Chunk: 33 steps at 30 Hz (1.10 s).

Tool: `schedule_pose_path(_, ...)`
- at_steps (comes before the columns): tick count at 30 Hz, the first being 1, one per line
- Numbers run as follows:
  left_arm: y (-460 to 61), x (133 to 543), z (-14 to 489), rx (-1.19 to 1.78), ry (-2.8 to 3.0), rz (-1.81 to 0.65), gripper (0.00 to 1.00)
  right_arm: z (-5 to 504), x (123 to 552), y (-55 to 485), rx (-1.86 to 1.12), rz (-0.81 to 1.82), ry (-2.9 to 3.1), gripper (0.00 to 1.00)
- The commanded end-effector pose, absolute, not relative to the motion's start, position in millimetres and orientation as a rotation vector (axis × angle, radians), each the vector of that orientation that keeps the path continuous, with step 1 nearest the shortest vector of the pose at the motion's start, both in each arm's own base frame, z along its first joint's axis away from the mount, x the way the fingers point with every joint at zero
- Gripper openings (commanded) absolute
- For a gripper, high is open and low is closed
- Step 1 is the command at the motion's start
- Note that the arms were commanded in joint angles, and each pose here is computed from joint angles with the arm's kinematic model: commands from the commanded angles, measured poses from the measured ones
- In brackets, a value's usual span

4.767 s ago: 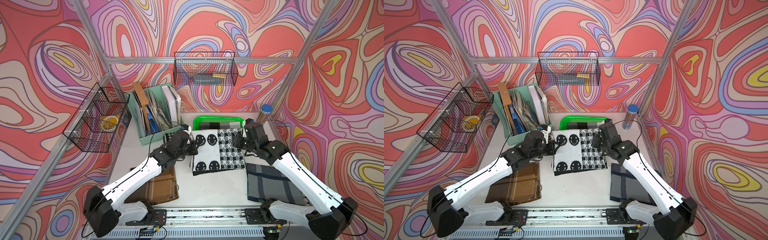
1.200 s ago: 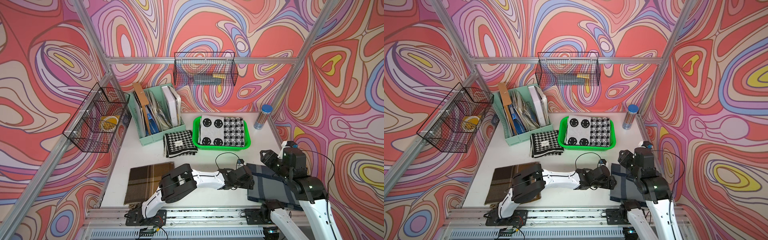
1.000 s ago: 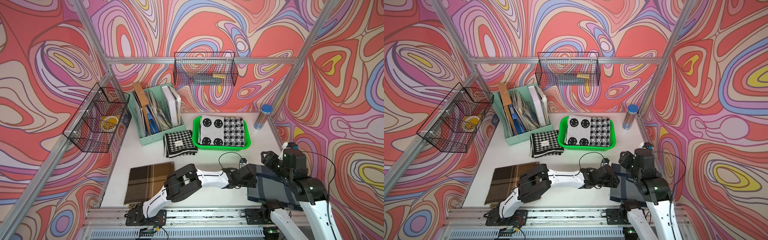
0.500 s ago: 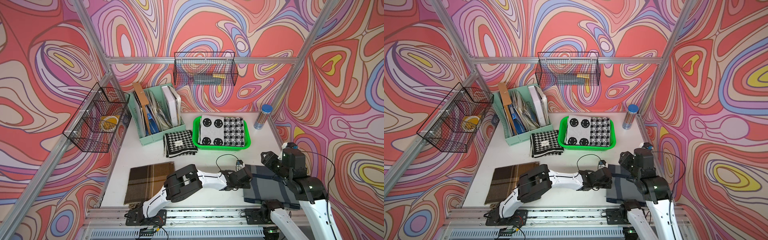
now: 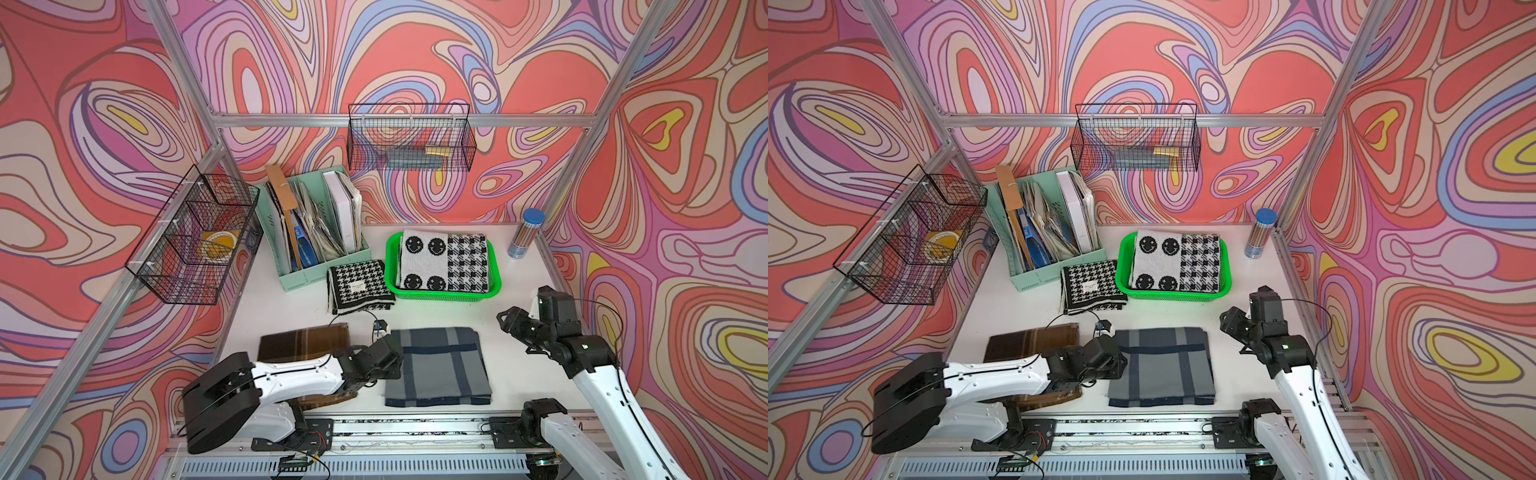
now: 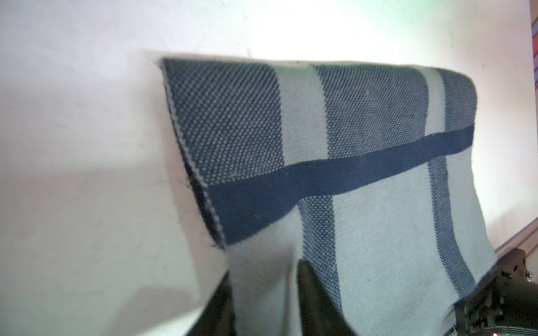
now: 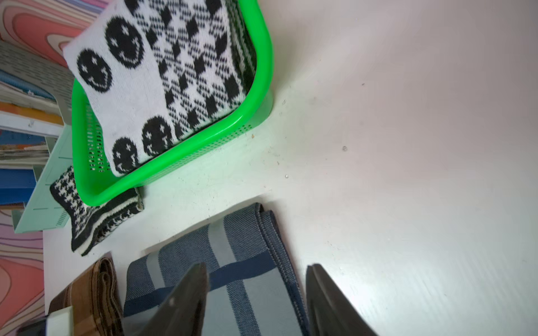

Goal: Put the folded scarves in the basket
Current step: Move the scarf to the center of the board, then pick up the scarf at the center of the board.

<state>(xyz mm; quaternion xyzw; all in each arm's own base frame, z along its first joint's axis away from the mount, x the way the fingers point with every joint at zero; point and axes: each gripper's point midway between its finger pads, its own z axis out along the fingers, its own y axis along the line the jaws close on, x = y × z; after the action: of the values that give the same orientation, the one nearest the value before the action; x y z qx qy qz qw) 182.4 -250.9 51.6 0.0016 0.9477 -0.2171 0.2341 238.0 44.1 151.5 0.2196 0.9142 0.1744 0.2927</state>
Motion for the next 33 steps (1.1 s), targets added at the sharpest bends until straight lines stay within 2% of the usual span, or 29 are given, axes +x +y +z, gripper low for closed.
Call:
schedule_pose_path(1,-211,192,48,-0.061,2.584,-0.406,0.87,125,243,66,0.509,0.598,2.514,0.57)
schedule_pose_path(4,-208,199,49,-0.097,2.593,-0.392,0.9,97,239,68,0.506,0.582,2.605,0.58)
schedule_pose_path(9,-217,205,48,-0.107,2.608,-0.381,0.94,78,246,72,0.528,0.594,2.66,0.63)
schedule_pose_path(17,-227,208,36,-0.162,2.627,-0.414,0.95,49,250,92,0.497,0.602,2.744,0.7)
schedule_pose_path(27,-238,205,17,-0.173,2.684,-0.428,0.94,24,230,103,0.487,0.552,2.81,0.7)
schedule_pose_path(33,-238,204,13,-0.177,2.696,-0.424,0.89,20,230,111,0.459,0.553,2.827,0.67)
